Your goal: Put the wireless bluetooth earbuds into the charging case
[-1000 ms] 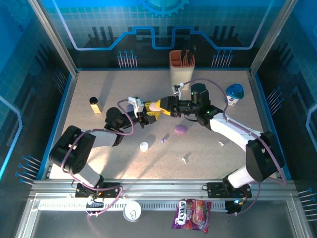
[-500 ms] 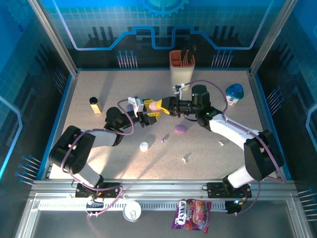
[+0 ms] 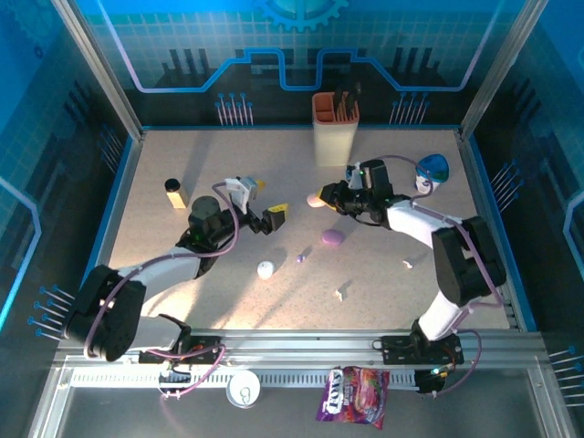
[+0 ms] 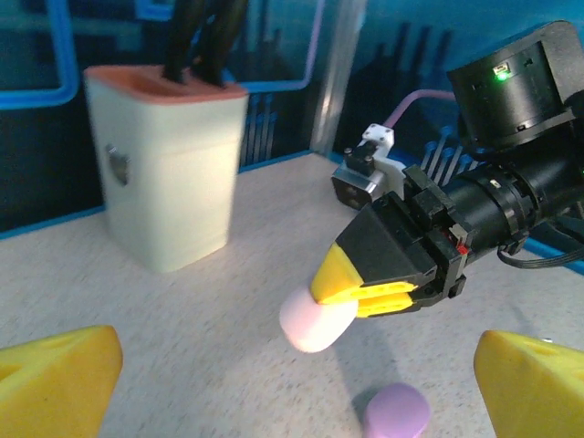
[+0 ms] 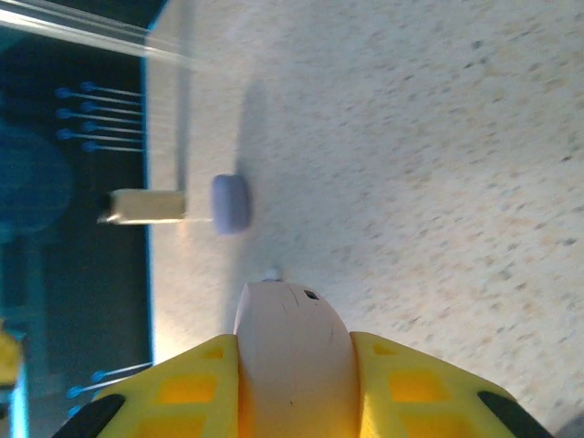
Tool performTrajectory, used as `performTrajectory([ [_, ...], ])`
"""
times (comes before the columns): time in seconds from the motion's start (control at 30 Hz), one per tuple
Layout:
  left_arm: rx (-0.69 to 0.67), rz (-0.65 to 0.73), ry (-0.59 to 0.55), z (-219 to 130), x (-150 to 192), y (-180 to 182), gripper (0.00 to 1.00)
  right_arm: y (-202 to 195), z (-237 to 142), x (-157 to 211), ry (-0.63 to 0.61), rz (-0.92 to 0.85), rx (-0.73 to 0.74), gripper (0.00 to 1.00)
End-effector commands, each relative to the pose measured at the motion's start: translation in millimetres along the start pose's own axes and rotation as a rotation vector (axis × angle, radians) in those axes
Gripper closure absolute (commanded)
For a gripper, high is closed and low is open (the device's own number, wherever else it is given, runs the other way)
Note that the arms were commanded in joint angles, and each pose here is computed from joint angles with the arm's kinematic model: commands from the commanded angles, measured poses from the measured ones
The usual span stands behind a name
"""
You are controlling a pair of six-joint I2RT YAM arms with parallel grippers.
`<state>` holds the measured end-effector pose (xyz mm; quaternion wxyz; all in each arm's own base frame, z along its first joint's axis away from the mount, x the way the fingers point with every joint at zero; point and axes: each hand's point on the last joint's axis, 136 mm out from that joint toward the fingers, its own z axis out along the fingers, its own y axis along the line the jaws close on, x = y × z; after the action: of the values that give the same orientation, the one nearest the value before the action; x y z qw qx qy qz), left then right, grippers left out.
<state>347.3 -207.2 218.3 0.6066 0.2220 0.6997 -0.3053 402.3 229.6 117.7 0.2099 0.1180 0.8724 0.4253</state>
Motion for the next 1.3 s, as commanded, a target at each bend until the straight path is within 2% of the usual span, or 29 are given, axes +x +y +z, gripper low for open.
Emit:
performTrajectory([
  [0.0, -0.173, -0.027, 0.155, -11, 25, 26, 0.01, -13, 14, -16, -0.013, -0.069, 0.075, 0.82],
  [0.23, -0.332, -0.081, 0.332, -21, 39, 50, 0.01, -51, 48, -16, 0.025, -0.019, 0.147, 0.81],
  [0.4, -0.390, -0.131, 0.431, -17, 52, 64, 0.01, -69, 55, -11, 0.040, -0.005, 0.187, 0.75],
  [0.47, -0.390, -0.148, 0.456, -14, 58, 67, 0.01, -71, 52, -11, 0.036, -0.014, 0.204, 0.70],
  [0.57, -0.393, -0.171, 0.493, -9, 66, 73, 0.01, -66, 42, -15, 0.011, -0.058, 0.222, 0.56],
  [0.7, -0.476, -0.265, 0.536, -10, 76, 94, 0.01, -56, 21, -23, -0.033, -0.131, 0.263, 0.37],
  [0.8, -0.590, -0.388, 0.580, -15, 88, 118, 0.01, -49, 7, -25, -0.051, -0.188, 0.295, 0.31],
  [0.9, -0.695, -0.526, 0.663, -21, 104, 140, 0.01, -42, -2, -22, -0.049, -0.240, 0.323, 0.29],
  [0.97, -0.761, -0.594, 0.737, -25, 114, 152, 0.06, -39, -6, -19, -0.044, -0.265, 0.336, 0.29],
  [1.07, -0.807, -0.625, 0.841, -23, 127, 163, 0.16, -36, -9, -16, -0.035, -0.283, 0.341, 0.29],
  [1.27, -0.867, -0.630, 0.926, -15, 147, 181, 0.31, -36, -12, -14, -0.029, -0.287, 0.345, 0.29],
])
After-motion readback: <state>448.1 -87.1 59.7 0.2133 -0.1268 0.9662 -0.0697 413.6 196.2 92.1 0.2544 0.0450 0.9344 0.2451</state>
